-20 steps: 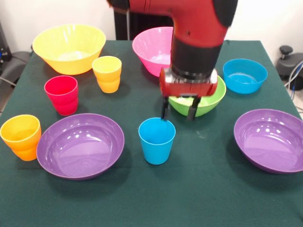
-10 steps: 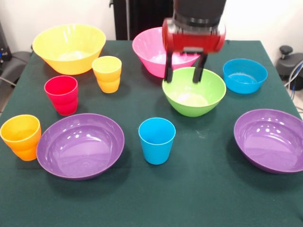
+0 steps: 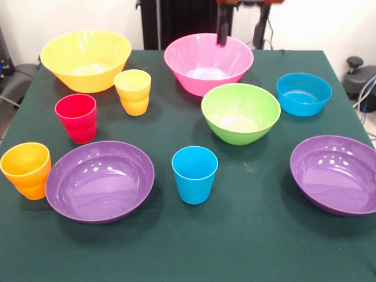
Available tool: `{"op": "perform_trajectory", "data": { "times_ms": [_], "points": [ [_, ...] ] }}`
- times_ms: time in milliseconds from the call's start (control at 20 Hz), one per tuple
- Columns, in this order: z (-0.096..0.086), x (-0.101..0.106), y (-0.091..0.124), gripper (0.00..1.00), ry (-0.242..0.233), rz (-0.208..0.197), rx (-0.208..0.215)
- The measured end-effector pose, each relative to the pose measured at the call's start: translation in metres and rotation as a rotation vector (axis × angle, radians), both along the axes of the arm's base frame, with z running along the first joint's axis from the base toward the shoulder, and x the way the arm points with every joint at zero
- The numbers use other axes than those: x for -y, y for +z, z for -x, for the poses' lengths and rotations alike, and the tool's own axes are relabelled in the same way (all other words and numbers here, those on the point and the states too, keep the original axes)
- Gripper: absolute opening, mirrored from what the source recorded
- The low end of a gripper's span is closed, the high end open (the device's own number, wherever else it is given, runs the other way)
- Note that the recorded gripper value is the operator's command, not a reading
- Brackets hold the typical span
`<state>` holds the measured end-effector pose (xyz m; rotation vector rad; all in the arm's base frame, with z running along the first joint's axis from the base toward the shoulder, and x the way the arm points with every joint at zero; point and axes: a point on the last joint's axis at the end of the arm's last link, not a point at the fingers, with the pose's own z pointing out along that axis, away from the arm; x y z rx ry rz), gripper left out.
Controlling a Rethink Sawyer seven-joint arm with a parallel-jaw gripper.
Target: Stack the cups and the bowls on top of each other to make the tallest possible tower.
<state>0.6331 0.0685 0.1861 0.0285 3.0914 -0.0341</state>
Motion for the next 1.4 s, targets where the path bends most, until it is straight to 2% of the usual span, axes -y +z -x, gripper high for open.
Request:
{"op": "perform_trajectory", "data": {
  "times_ms": [100, 150, 250, 300, 450, 500, 600, 900, 1100, 1150, 1400],
  "points": [
    [0.014, -0.008, 0.004, 1.00, -0.019, -0.010, -0.001],
    [0.029, -0.019, 0.005, 1.00, -0.041, -0.020, 0.002],
    [0.040, -0.028, 0.004, 1.00, -0.057, -0.027, 0.007],
    [0.051, -0.040, 0.002, 1.00, -0.075, -0.033, 0.015],
    [0.066, -0.057, -0.004, 1.00, -0.100, -0.042, 0.022],
    [0.077, -0.071, -0.010, 1.00, -0.118, -0.049, 0.030],
    [0.088, -0.086, -0.018, 1.00, -0.135, -0.053, 0.039],
    [0.109, -0.119, -0.040, 1.00, -0.165, -0.059, 0.066],
    [0.121, -0.140, -0.062, 1.00, -0.185, -0.061, 0.080],
    [0.126, -0.148, -0.073, 1.00, -0.195, -0.064, 0.080],
    [0.139, -0.165, -0.100, 1.00, -0.217, -0.069, 0.069]
  ]
}}
